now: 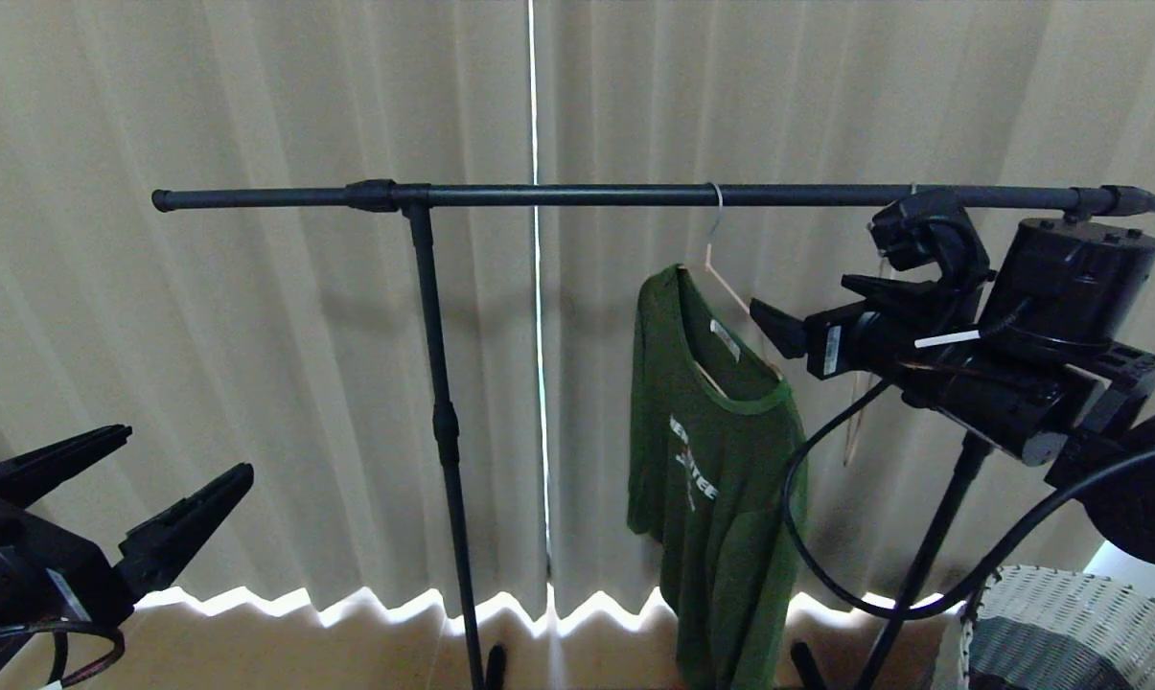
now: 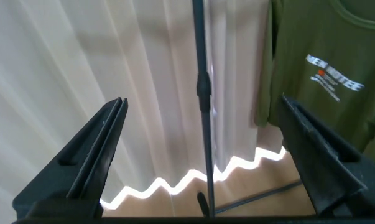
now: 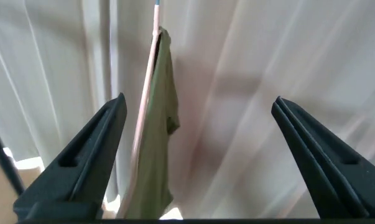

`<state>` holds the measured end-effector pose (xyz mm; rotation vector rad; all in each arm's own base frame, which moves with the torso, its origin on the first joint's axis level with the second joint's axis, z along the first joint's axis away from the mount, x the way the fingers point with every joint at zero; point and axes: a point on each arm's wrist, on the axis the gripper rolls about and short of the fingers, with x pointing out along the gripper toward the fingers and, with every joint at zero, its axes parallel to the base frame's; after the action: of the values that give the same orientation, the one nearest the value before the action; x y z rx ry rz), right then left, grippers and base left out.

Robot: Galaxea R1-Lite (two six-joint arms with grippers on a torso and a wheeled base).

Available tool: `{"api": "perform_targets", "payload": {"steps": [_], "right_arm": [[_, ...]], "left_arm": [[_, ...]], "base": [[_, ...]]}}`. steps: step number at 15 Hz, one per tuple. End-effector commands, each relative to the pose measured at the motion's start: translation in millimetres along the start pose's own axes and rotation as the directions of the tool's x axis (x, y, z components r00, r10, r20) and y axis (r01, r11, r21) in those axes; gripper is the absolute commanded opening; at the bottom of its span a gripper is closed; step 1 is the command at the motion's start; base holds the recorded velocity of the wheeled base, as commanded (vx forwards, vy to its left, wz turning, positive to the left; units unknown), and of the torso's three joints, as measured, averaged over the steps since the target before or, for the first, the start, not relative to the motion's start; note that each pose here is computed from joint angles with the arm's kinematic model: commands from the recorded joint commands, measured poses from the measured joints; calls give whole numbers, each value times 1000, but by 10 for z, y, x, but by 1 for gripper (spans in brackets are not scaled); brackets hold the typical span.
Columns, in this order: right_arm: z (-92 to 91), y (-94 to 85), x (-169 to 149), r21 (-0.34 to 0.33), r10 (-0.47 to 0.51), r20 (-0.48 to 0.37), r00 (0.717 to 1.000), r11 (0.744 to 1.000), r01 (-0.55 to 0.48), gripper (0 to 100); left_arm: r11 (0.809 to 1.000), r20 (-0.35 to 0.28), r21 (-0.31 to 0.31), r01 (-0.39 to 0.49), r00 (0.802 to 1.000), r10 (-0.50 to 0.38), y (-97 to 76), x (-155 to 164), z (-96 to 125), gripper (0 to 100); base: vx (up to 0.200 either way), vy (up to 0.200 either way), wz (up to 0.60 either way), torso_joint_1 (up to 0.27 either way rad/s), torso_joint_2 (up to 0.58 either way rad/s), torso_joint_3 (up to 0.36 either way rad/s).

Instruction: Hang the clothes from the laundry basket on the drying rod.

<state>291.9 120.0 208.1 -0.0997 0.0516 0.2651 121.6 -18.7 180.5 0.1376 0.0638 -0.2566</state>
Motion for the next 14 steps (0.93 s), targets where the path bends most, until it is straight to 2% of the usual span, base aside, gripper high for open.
{"api": "perform_targets", "payload": {"steps": [1,5,9,12,14], "right_arm": [[52,-8,-45,5,3,17,1000,1000,-3,100],[80,-8,-63,11,22,31,999,1000,-22,100],[115,-38,-113,15,26,99,995,1000,-28,100],[172,-195,-299,18,-20,114,993,1000,18,100],[182,-372,-495,21,-80,116,990,997,78,100]], "left_arm": [[1000,3,2,0,1000,0,-1,-7,3,100],[1000,1,3,0,1000,0,-3,-15,-7,100],[1000,4,4,-1,1000,1,-4,-24,-6,100],[1000,4,3,-2,1000,2,-4,-32,-12,100],[1000,-13,6,-4,1000,4,-7,-45,-63,100]], "base": [[-200,0,0,-2,-7,7],[-200,0,0,8,9,2],[-200,0,0,-5,2,4],[0,0,0,0,0,0],[0,0,0,0,0,0]]}}
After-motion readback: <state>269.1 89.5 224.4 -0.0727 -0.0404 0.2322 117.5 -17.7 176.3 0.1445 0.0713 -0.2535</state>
